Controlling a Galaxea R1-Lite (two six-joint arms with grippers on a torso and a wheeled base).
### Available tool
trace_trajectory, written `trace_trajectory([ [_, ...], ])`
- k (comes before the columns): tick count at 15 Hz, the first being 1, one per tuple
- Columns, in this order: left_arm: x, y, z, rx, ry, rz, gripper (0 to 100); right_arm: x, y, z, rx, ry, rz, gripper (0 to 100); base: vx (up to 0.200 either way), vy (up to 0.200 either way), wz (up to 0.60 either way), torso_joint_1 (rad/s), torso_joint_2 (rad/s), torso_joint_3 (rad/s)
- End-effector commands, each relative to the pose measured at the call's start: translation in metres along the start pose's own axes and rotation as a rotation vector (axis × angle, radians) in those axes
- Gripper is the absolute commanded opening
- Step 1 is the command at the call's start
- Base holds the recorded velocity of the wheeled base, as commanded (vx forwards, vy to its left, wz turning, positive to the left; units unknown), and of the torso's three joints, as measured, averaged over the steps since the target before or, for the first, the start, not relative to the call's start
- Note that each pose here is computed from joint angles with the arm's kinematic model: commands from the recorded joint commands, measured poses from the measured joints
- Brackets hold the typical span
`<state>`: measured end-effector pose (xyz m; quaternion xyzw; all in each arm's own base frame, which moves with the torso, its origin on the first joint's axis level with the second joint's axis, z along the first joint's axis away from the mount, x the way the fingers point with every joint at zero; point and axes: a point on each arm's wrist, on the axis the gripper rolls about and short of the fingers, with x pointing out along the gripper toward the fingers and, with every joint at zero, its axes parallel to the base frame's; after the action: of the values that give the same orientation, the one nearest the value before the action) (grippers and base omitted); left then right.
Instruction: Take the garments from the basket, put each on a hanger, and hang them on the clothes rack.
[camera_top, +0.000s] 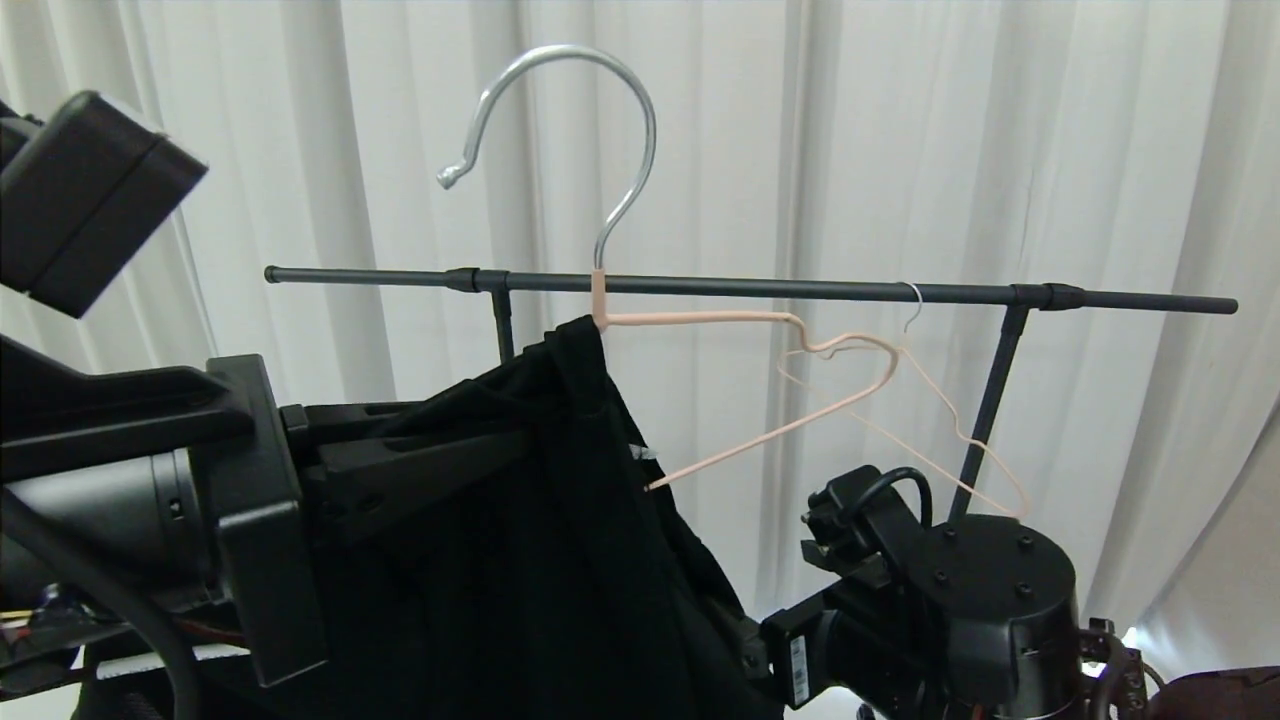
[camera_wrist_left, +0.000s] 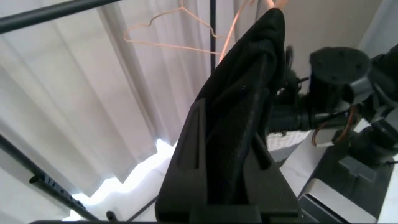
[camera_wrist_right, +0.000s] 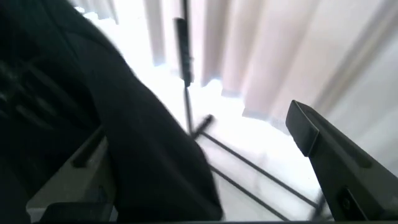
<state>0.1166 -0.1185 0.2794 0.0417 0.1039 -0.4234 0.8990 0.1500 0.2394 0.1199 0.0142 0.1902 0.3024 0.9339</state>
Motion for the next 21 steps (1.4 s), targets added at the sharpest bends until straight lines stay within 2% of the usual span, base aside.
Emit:
trace_trajectory([
  [1,0.000,0.000,-0.003,-0.002,0.008,0.005,0,-0.008,-0.018,0.004,-0.001,-0.015,-0.048,100,0.000,0.000,0.00,0.000,0.00,0.000],
  [3,0.001,0.003,-0.010,-0.006,0.031,0.024,0,-0.011,-0.030,0.010,-0.011,-0.033,-0.083,100,0.000,0.000,0.00,0.000,0.00,0.000],
  [5,-0.001,0.011,-0.029,0.037,0.090,0.071,0,-0.014,-0.049,0.014,-0.028,-0.044,-0.144,100,0.000,0.000,0.00,0.000,0.00,0.000],
  [9,-0.019,0.011,-0.050,0.057,0.111,0.083,0,-0.017,-0.073,0.020,-0.035,-0.056,-0.227,100,0.000,0.000,0.00,0.000,0.00,0.000],
  [13,-0.033,0.007,-0.062,0.061,0.100,0.032,0,-0.018,-0.085,0.024,-0.052,-0.062,-0.236,100,0.000,0.000,0.00,0.000,0.00,0.000],
  [18,-0.032,0.006,-0.070,0.054,0.124,-0.002,0,-0.021,-0.088,0.029,-0.063,-0.079,-0.231,100,0.000,0.000,0.00,0.000,0.00,0.000],
  [21,-0.026,0.007,-0.092,0.074,0.223,-0.004,0,-0.028,-0.088,0.039,-0.068,-0.117,-0.200,100,0.000,0.000,0.00,0.000,0.00,0.000],
])
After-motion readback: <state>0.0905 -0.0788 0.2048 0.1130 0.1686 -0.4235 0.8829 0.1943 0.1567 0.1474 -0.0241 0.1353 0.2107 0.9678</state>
